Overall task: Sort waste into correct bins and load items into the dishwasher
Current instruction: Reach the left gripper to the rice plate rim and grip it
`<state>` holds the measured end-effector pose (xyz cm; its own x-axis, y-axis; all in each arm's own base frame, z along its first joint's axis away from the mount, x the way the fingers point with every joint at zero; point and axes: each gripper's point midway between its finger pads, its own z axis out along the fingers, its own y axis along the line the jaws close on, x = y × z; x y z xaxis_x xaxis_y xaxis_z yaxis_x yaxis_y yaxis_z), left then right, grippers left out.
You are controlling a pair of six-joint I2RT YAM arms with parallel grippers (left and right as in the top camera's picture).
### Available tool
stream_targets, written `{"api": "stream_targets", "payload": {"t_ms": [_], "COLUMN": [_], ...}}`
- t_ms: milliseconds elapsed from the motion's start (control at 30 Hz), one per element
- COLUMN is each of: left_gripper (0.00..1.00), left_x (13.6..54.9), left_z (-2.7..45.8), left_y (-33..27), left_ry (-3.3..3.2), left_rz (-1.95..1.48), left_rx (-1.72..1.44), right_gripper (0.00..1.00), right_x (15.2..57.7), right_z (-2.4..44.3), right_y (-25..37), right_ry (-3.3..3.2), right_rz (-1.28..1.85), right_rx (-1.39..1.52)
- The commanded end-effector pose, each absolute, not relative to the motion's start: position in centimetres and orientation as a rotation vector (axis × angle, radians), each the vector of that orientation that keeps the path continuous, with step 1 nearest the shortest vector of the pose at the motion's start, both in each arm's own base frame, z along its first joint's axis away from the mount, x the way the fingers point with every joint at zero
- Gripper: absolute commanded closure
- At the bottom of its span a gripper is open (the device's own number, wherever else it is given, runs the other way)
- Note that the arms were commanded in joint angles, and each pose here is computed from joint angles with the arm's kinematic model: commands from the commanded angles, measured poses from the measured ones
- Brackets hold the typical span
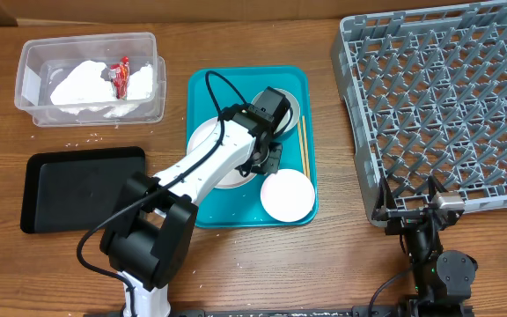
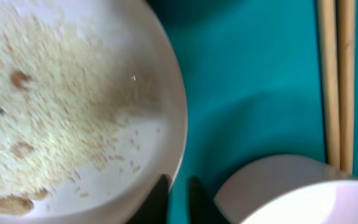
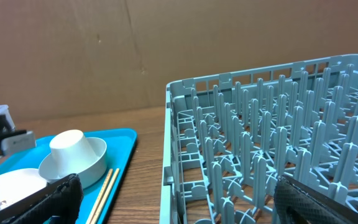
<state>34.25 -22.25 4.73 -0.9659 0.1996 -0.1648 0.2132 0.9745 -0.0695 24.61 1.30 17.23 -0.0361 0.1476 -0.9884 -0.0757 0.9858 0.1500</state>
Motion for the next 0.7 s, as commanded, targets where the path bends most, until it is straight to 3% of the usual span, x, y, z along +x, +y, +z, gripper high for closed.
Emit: {"api": "stream_targets", "payload": {"t_ms": [0,300,667], "left_gripper": [0.59,0.53,0.62], "left_x": [35.8,36.1,36.6], "left_z": [5.7,5.4,3.4], "left_y": [-22.0,-22.4,-21.7], "left_ry": [2.910,2.890,2.896], "left_rz": [-0.102,-0.110,-0.029], "left_rx": [0.290,0.295,0.289], "right_gripper": [0.00,0.00,0.00], "right_x": [24.6,24.6,24.6], "right_z": [17.0,17.0,17.0], "right_y": [1.3,1.3,1.3], "right_ry": [1.594,1.594,1.594], "right_rz": [0.177,0.177,0.177], "right_rx": [0.057,0.057,0.057]}}
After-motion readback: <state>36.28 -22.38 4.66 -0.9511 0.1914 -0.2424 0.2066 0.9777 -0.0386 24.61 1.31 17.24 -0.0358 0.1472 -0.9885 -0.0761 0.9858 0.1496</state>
